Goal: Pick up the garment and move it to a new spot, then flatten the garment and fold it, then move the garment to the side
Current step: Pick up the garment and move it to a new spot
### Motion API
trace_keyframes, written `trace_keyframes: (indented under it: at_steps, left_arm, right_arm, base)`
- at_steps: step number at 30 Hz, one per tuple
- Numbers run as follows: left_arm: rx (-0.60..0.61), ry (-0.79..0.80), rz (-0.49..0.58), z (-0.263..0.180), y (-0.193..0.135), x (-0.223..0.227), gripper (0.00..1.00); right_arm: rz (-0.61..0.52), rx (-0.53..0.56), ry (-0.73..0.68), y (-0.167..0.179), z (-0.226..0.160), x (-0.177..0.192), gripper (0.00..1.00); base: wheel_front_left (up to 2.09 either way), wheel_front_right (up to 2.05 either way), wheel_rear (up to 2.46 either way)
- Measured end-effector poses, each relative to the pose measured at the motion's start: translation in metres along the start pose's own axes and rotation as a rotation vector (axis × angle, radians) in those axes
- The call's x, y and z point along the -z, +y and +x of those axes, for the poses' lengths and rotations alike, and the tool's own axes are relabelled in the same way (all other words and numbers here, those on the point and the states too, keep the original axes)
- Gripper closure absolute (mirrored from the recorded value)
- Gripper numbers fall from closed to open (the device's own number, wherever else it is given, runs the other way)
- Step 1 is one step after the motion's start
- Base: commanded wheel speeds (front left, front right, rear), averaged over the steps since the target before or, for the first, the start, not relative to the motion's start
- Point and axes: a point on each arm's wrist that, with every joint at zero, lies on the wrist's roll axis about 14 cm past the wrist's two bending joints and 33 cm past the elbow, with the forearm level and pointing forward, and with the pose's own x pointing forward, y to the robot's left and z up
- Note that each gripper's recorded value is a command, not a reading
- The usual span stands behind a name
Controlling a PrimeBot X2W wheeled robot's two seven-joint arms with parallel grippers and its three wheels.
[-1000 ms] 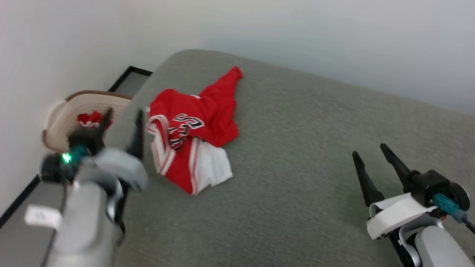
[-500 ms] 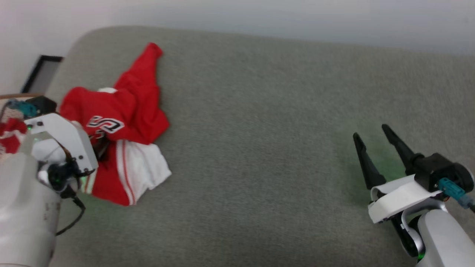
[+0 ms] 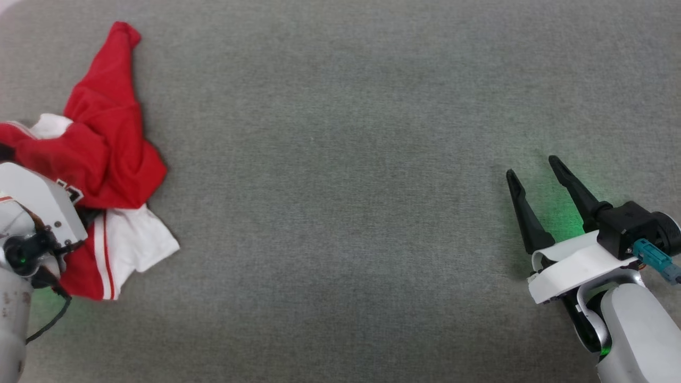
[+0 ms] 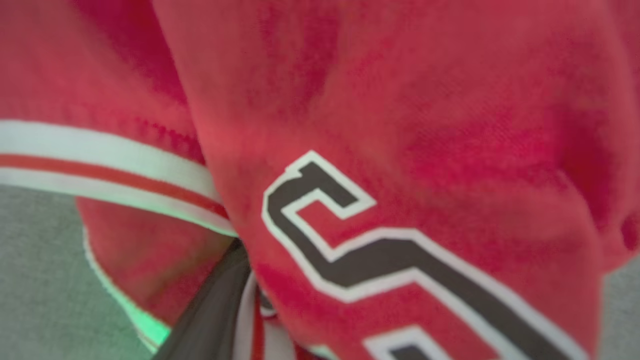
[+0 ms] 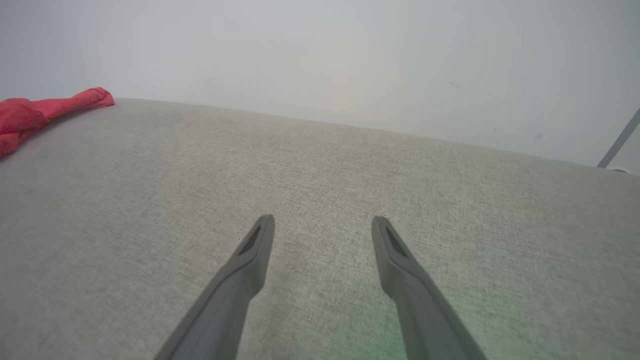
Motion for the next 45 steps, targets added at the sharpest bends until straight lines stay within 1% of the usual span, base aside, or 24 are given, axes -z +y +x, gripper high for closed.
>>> trace_keyframes:
  at_steps: [1,2,7,11,14,18,22,24,25,27,32,35,37,41,43,45]
  left_arm:
    - [0.003,-0.001,0.004,0.002,-0.002,0.000,0.71]
    - [0.005,-0.010,0.006,0.003,-0.003,-0.002,1.00]
    - [0.000,-0.114,0.058,-0.006,-0.004,-0.017,1.00]
    - [0.003,-0.244,0.112,-0.025,-0.008,-0.037,1.00]
    - [0.036,-0.378,0.155,-0.049,-0.023,-0.066,1.00]
    - [0.123,-0.518,0.240,-0.080,-0.058,-0.092,1.00]
    - [0.251,-0.642,0.321,-0.116,-0.106,-0.112,1.00]
    - [0.332,-0.672,0.374,-0.128,-0.136,-0.113,1.00]
    - [0.386,-0.681,0.410,-0.135,-0.156,-0.111,1.00]
    - [0.499,-0.676,0.467,-0.145,-0.197,-0.101,1.00]
    - [0.710,-0.654,0.629,-0.165,-0.277,-0.075,1.00]
    - [0.879,-0.611,0.725,-0.180,-0.333,-0.044,1.00]
    - [0.965,-0.586,0.802,-0.187,-0.362,-0.023,1.00]
    - [1.129,-0.564,0.841,-0.201,-0.406,-0.001,1.00]
    - [1.148,-0.547,0.881,-0.192,-0.418,0.006,1.00]
    - [1.129,-0.502,0.920,-0.171,-0.420,0.015,1.00]
  right_arm:
    - [-0.002,0.004,0.005,-0.002,-0.001,0.002,0.00]
    - [-0.003,0.006,0.007,-0.002,-0.002,0.002,0.00]
    - [-0.008,0.003,-0.011,0.001,-0.005,-0.007,0.00]
    - [-0.005,0.004,-0.033,0.007,-0.011,-0.019,0.00]
    - [-0.005,0.009,-0.051,0.010,-0.018,-0.028,0.00]
    - [-0.002,0.023,-0.090,0.011,-0.026,-0.045,0.00]
    - [0.007,0.041,-0.126,0.012,-0.034,-0.059,0.00]
    - [0.012,0.055,-0.140,0.010,-0.038,-0.063,0.00]
    - [0.015,0.062,-0.146,0.009,-0.040,-0.065,0.00]
    - [0.023,0.083,-0.147,0.005,-0.046,-0.064,0.00]
    - [0.042,0.142,-0.159,-0.009,-0.058,-0.067,0.00]
    - [0.056,0.189,-0.166,-0.021,-0.067,-0.067,0.00]
    - [0.061,0.222,-0.170,-0.030,-0.073,-0.067,0.00]
    - [0.073,0.296,-0.169,-0.050,-0.088,-0.065,0.00]
    - [0.079,0.330,-0.169,-0.058,-0.094,-0.064,0.00]
    - [0.083,0.361,-0.170,-0.066,-0.100,-0.063,0.00]
  base:
    - [0.00,0.00,0.00]
    - [0.00,0.00,0.00]
    - [0.00,0.00,0.00]
    - [0.00,0.00,0.00]
    - [0.00,0.00,0.00]
    - [0.00,0.00,0.00]
    - [0.00,0.00,0.00]
    - [0.00,0.00,0.00]
    - [0.00,0.00,0.00]
    - [0.00,0.00,0.00]
    - [0.00,0.00,0.00]
    - [0.00,0.00,0.00]
    - [0.00,0.00,0.00]
    - [0.00,0.00,0.00]
    - [0.00,0.00,0.00]
    - [0.00,0.00,0.00]
